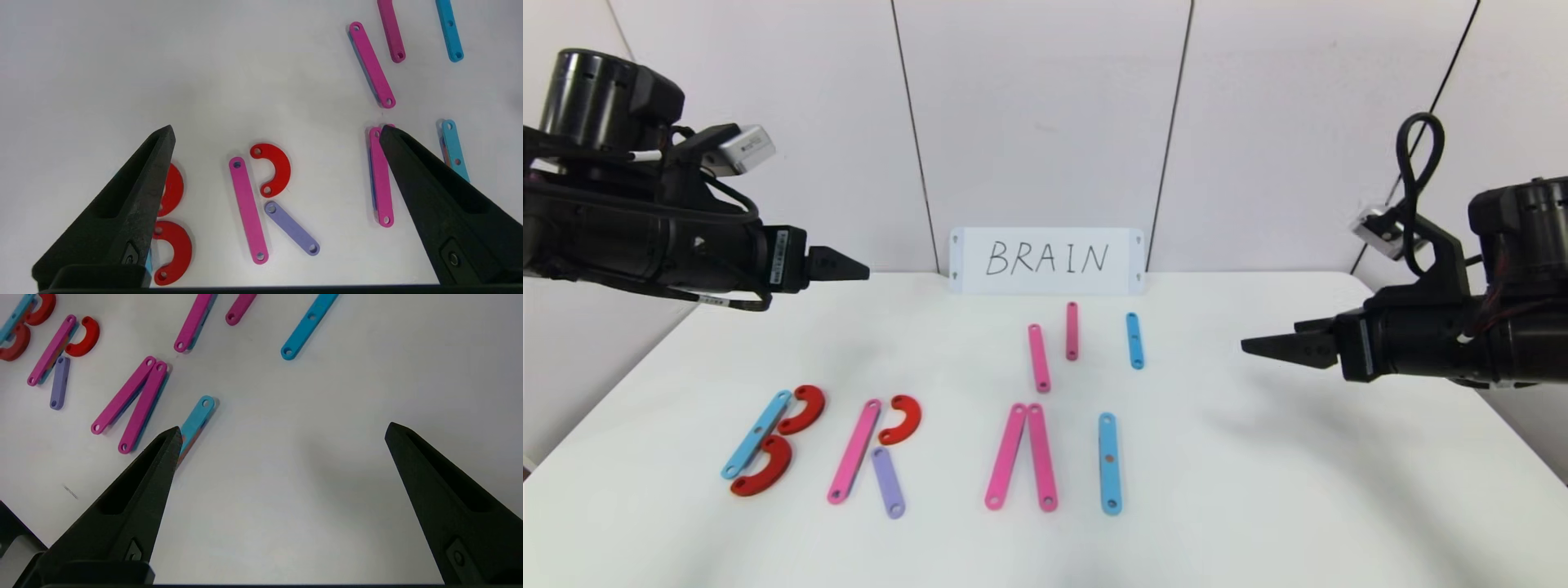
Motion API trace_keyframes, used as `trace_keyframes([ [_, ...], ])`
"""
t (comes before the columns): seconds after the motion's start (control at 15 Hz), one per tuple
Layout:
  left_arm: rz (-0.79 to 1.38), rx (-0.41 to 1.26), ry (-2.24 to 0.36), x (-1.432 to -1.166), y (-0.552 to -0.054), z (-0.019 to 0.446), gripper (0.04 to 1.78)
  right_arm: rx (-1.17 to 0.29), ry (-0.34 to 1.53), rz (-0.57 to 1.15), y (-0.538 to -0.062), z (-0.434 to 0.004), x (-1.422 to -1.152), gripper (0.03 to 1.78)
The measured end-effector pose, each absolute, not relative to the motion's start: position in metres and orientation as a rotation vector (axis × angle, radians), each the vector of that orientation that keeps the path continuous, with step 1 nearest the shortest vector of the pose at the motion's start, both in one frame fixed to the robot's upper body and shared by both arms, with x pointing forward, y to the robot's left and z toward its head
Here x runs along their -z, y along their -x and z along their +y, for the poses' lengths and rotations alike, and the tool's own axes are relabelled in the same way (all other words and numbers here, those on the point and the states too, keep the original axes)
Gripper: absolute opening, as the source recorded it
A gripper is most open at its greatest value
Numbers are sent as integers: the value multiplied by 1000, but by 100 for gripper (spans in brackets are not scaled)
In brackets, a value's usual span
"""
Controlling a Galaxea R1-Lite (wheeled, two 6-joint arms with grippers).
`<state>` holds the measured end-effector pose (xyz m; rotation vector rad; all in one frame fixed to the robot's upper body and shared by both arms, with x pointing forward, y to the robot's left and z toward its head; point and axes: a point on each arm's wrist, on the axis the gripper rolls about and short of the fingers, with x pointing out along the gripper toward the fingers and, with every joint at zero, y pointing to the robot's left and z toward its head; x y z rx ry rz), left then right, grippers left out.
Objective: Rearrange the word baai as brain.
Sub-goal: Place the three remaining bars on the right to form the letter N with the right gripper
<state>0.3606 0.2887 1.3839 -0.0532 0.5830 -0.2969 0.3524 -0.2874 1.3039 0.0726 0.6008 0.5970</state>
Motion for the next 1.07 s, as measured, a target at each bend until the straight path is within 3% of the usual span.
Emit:
trace_keyframes([
  [0.6,549,324,104,-1396,-358,308,174,-524,31,609,-397,-191,-1320,174],
  [1.07,544,320,104,-1397,-358,310,174,-517,78,614,-446,-106,-1284,174],
])
